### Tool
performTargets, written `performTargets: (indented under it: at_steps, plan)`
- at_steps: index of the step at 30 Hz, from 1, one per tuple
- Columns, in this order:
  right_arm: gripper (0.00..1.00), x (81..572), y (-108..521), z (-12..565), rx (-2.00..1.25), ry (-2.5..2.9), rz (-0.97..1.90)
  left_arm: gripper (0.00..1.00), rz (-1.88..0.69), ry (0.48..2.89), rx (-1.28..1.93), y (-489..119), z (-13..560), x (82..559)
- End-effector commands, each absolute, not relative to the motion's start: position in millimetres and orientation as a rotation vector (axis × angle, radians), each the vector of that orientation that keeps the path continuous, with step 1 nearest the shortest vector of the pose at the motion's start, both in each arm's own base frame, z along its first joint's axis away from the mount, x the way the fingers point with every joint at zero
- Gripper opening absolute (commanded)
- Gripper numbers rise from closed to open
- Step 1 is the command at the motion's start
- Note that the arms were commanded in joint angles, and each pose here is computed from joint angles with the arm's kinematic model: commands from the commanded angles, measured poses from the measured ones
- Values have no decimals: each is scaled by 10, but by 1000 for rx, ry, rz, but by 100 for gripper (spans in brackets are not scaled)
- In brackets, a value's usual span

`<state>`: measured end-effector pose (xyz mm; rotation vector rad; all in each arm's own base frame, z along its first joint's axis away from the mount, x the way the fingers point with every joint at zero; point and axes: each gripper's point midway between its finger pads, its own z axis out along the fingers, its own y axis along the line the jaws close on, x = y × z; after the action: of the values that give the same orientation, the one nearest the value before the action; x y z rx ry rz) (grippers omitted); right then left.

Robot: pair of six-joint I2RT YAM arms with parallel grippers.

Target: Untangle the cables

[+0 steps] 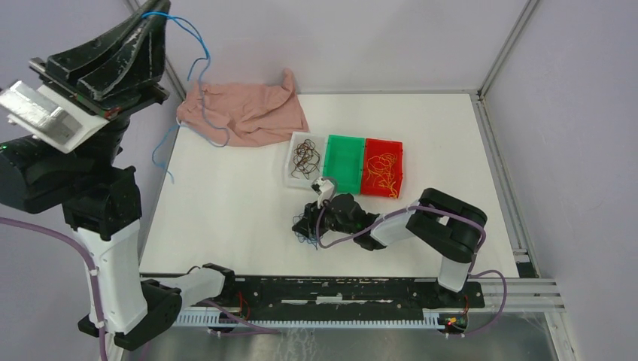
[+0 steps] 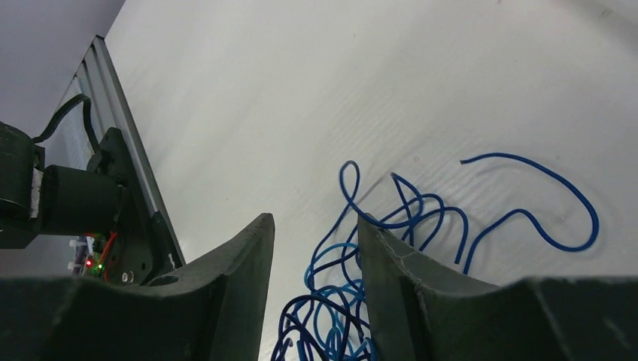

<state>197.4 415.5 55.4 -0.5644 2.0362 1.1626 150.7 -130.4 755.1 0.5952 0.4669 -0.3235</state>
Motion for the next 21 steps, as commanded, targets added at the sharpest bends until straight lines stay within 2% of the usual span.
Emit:
performTargets:
  at_steps: [1, 5, 9, 16, 21]
  plan:
    - [52, 1992, 4115, 662, -551, 1983, 1152, 3, -211, 358, 530, -1120, 7829, 1351]
    - [60, 2033, 4133, 1081, -550, 1903, 1166, 3, -298, 453, 627, -1317, 7507, 1461]
    - [65, 2077, 4132, 1752, -569, 1800, 1159, 3, -391, 614, 724, -1548, 6857, 1765]
    - [66, 2150, 4118, 2659, -594, 1674, 1123, 3, -611, 848, 783, -1799, 5909, 1976]
    - [66, 2230, 4030, 2845, -541, 1635, 1087, 3, -697, 971, 794, -1880, 5412, 2059]
